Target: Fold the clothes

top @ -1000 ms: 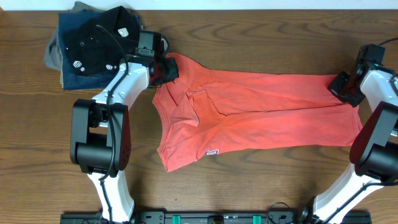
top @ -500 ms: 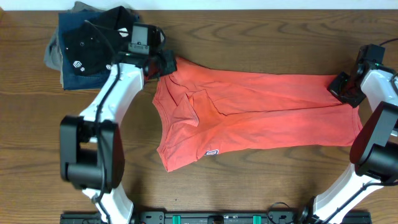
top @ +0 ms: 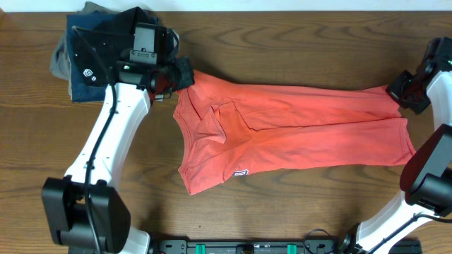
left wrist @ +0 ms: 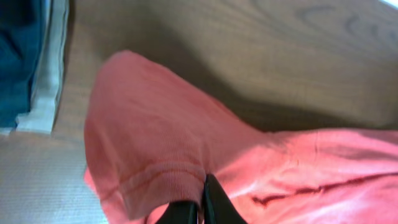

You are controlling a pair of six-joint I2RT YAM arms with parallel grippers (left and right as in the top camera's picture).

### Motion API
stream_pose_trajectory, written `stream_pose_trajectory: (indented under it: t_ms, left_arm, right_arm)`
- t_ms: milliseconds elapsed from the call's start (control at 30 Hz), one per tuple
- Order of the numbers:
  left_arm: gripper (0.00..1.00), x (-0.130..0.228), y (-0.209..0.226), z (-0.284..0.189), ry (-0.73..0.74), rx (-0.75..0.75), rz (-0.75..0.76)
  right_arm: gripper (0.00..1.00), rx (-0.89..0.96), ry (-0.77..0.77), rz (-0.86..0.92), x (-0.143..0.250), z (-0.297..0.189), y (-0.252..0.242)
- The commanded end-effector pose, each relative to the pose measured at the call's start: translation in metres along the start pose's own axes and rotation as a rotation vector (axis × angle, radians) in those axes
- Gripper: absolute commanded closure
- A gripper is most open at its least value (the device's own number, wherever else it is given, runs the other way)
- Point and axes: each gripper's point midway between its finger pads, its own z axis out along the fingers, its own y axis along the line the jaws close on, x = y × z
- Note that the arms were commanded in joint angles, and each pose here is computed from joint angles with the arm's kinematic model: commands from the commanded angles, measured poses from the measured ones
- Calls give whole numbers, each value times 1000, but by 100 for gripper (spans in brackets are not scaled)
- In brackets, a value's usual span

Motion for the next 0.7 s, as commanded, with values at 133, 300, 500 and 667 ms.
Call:
stream_pose_trajectory:
  t_ms: [133, 300, 500, 667]
  left_arm:
    - [94, 31, 11, -10, 117, -57, -35]
    - [94, 56, 19, -15, 218, -96, -61]
    - [94, 93, 11, -20, 347, -127, -38]
    - [94, 122, -8, -22, 430, -131, 29]
  right_arm:
    - [99, -49, -23, 31, -15, -27, 2]
    - [99, -32, 5, 37, -9, -29, -3]
    - [99, -8, 40, 65, -5, -29, -20]
    - [99, 12, 62, 103, -4, -31, -38]
